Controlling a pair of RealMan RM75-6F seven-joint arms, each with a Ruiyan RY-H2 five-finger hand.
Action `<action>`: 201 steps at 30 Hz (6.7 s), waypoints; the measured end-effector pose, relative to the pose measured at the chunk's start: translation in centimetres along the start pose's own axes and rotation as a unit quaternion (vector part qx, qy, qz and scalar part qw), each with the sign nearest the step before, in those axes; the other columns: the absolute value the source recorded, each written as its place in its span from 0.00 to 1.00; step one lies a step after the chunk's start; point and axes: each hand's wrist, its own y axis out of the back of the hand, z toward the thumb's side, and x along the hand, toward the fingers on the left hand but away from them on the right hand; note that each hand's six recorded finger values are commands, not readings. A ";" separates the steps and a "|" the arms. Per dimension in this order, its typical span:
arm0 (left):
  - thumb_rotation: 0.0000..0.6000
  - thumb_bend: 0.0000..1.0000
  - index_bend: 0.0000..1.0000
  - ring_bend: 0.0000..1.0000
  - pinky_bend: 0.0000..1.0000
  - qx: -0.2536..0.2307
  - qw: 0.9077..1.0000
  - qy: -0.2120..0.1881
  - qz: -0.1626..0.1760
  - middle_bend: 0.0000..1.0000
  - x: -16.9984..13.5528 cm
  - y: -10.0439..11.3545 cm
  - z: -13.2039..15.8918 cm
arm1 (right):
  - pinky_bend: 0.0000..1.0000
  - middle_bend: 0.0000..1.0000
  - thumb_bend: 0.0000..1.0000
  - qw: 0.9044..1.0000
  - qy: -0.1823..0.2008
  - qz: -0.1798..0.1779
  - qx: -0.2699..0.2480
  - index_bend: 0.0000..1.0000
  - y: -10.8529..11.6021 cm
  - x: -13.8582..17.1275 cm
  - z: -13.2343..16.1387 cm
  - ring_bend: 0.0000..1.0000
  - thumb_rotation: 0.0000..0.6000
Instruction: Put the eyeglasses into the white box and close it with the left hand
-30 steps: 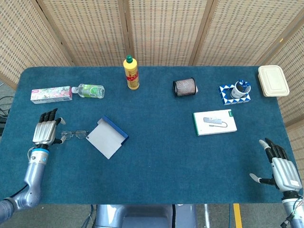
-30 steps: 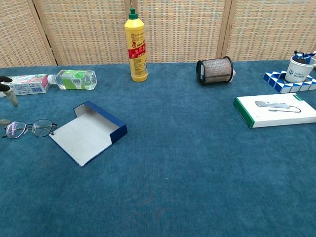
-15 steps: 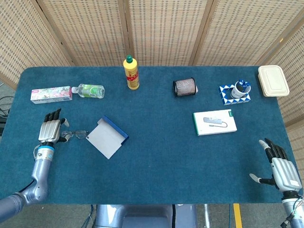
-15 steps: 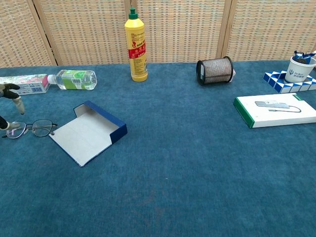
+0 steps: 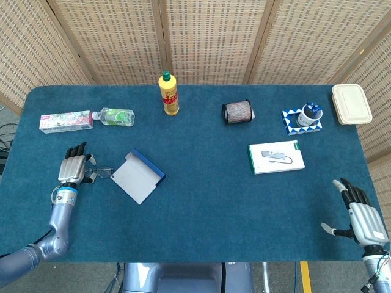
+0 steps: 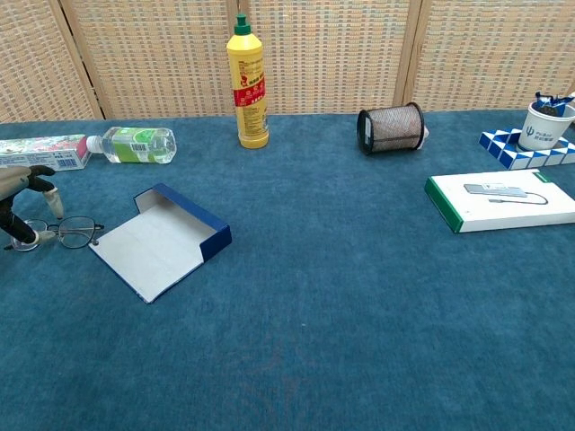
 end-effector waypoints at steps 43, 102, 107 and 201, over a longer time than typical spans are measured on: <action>1.00 0.48 0.60 0.00 0.00 0.034 0.998 -0.035 0.026 0.00 -1.5 1.6 1.1 | 0.00 0.00 0.00 1.000 -0.001 0.001 -0.002 0.00 0.0 0.0 0.0 0.00 1.00; 1.00 0.46 0.64 0.00 0.00 0.329 0.890 -0.295 0.110 0.00 -0.9 -0.6 14.8 | 0.00 0.00 0.00 1.000 -0.004 0.008 -0.014 0.00 -0.1 -0.2 -0.1 0.00 1.00; 1.00 0.43 0.35 0.00 0.00 0.337 0.885 -0.298 0.121 0.00 -0.9 -0.8 15.3 | 0.00 0.00 0.00 1.000 -0.004 0.008 -0.015 0.00 -0.1 -0.2 -0.1 0.00 1.00; 1.00 0.25 0.00 0.00 0.00 0.210 0.923 -0.299 0.116 0.00 -5.2 -3.7 6.6 | 0.00 0.00 0.00 1.000 -0.002 0.009 -0.014 0.00 -0.1 -0.1 0.0 0.00 1.00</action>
